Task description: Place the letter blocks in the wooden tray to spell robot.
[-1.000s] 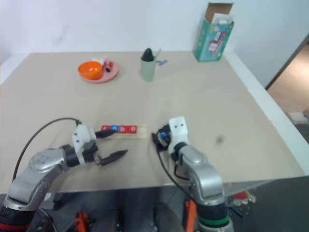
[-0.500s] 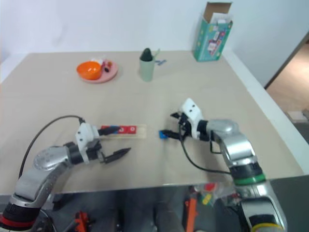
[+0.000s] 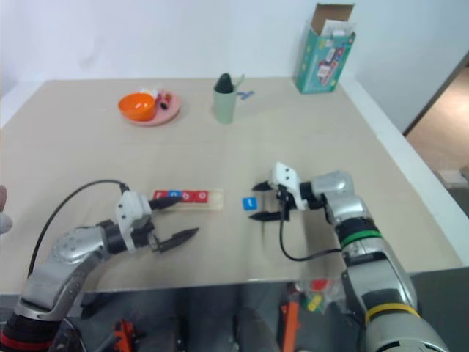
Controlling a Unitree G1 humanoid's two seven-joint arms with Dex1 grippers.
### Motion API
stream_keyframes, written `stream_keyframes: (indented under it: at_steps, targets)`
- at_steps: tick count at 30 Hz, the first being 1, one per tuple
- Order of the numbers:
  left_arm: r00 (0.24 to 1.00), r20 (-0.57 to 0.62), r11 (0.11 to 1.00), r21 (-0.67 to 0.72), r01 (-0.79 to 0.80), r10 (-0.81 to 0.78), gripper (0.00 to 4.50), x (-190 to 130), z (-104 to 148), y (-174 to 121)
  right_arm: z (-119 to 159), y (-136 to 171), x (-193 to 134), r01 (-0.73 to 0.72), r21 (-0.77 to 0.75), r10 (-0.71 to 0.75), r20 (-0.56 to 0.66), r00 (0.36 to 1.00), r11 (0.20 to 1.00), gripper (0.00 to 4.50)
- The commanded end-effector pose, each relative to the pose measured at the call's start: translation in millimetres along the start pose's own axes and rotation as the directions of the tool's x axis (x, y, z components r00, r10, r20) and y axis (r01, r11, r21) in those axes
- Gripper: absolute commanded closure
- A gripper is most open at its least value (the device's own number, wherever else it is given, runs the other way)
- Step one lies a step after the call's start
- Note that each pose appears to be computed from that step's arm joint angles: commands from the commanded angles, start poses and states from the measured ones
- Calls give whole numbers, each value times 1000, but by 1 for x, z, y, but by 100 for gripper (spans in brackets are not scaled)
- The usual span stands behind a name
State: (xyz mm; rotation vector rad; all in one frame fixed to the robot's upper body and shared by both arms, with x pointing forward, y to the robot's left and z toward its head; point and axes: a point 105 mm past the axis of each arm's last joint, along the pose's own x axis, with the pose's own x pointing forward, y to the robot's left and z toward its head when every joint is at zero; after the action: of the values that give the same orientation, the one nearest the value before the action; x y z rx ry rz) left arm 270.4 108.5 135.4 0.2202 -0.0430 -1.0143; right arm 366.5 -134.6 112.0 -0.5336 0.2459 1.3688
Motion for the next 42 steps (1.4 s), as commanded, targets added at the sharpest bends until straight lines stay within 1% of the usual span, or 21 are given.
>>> stream_keyframes:
  at_steps: [1, 5, 6, 18, 21, 23, 24, 28, 31, 34, 37, 39, 42]
  targets:
    - [1000, 26, 999, 42, -14, 13, 0, -3, 13, 2, 12, -8, -1, 15, -25, -14, 41, 999, 1000, 3]
    - [1000, 22, 999, 44, -19, 18, 0, -4, 13, 2, 11, -11, 3, 31, 17, -32, 67, 997, 999, 3]
    - [1000, 21, 999, 44, -20, 19, 0, -4, 13, 3, 9, -11, 3, 33, 20, -35, 64, 997, 999, 27]
    - [1000, 19, 999, 44, -16, 15, 0, -3, 13, 3, 2, -6, 1, 17, -20, -16, 63, 998, 1000, 27]
    - [1000, 18, 999, 45, -15, 14, 0, -3, 13, 4, 6, -6, 1, 16, -24, -13, 94, 996, 1000, 27]
    - [1000, 18, 999, 45, -12, 11, 0, -3, 13, 4, 15, -10, 2, 40, 10, -41, 166, 985, 999, 27]
    - [1000, 18, 999, 46, -11, 10, 0, -2, 13, 4, 17, -12, 1, 50, 22, -54, 180, 982, 998, 27]
    - [1000, 18, 999, 45, -9, 8, 0, -2, 13, 4, 8, -8, 1, 41, -23, -38, 120, 992, 999, 27]
    - [1000, 18, 999, 43, -9, 8, 0, -2, 13, 4, 6, -6, 2, 10, 5, -10, 116, 993, 1000, 27]
    - [1000, 17, 999, 43, -10, 9, 0, -1, 13, 4, 6, -6, 1, 9, 9, -10, 115, 993, 1000, 27]
    - [1000, 17, 999, 43, -11, 10, 0, -2, 13, 4, 5, -10, 2, 56, -22, -54, 106, 993, 998, 27]
    - [1000, 17, 999, 44, -11, 10, 0, -2, 13, 4, 3, -6, 1, 10, 13, -11, 100, 995, 1000, 27]
    - [1000, 18, 999, 45, -10, 10, 0, -2, 13, 4, 3, -10, 1, 62, -15, -60, 101, 993, 998, 27]
